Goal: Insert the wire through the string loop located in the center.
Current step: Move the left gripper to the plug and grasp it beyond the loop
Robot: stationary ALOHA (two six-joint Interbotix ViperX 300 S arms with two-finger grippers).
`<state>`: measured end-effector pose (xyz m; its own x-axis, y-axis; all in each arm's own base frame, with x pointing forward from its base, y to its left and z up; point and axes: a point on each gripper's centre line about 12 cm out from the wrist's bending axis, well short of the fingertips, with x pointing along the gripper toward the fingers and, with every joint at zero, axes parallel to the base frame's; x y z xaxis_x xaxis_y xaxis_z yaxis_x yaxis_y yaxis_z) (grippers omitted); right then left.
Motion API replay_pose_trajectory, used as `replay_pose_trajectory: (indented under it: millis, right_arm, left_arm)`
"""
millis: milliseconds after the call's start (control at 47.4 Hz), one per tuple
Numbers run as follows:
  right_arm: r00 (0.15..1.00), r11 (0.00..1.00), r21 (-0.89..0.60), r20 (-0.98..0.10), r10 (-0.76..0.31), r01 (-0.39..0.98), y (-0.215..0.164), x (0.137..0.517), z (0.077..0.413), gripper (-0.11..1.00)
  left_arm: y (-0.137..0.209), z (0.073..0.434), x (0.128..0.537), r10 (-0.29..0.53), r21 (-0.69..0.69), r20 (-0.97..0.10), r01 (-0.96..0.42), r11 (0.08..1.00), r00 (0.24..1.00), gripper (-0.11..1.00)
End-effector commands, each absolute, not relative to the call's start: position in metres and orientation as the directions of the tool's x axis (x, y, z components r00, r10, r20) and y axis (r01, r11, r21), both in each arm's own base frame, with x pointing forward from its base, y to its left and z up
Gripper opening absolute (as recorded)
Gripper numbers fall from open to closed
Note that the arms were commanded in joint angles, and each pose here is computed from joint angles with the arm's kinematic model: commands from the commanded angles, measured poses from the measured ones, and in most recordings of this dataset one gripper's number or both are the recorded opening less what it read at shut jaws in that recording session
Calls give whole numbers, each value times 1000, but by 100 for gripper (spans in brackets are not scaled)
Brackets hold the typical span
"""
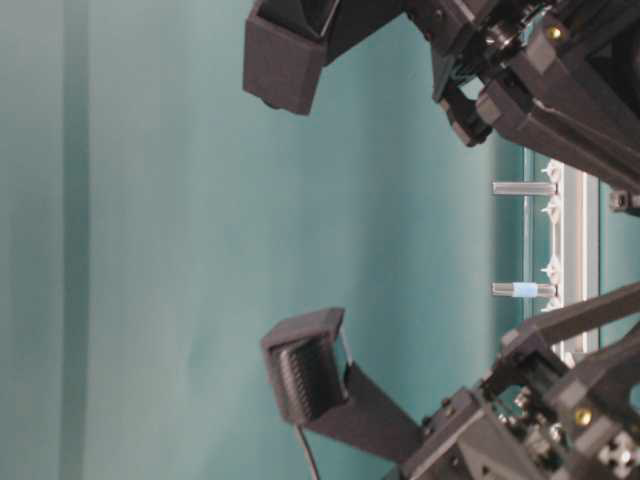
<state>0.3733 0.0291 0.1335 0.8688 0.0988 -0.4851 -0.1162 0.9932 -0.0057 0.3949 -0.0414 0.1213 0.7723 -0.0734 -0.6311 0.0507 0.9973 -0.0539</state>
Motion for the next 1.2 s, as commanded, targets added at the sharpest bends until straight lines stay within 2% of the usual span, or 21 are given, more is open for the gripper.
replay_pose_trajectory:
  millis: [0,232,316,401,506,548,1181]
  right_arm:
    - [887,993,-9,-451,99,-116,28,378,144,7]
    - [888,993,-9,-450,99,-116,29,378,144,7]
    - [887,993,-9,-451,99,-116,28,378,144,7]
    - [886,993,-9,-453,99,-116,28,377,143,7]
    - [887,993,-9,-451,99,-116,28,378,144,7]
    - [886,993,-9,-453,99,-116,28,377,143,7]
    - [870,993,-10,-483,98,-118,28,373,137,7]
  left_arm:
    - [-39,132,405,-69,-50,-600,48,998,797,84]
    - [-38,135,407,-67,-49,-591,47,998,804,83]
    - [-38,137,407,-67,-51,-589,46,998,806,76]
    - [-40,139,407,-71,-51,-584,51,997,809,58]
    - [-42,142,408,-76,-51,-577,57,997,813,26]
    - [-42,141,409,-77,-50,-579,58,997,812,17]
    - [-42,141,408,-76,-54,-580,56,997,811,17]
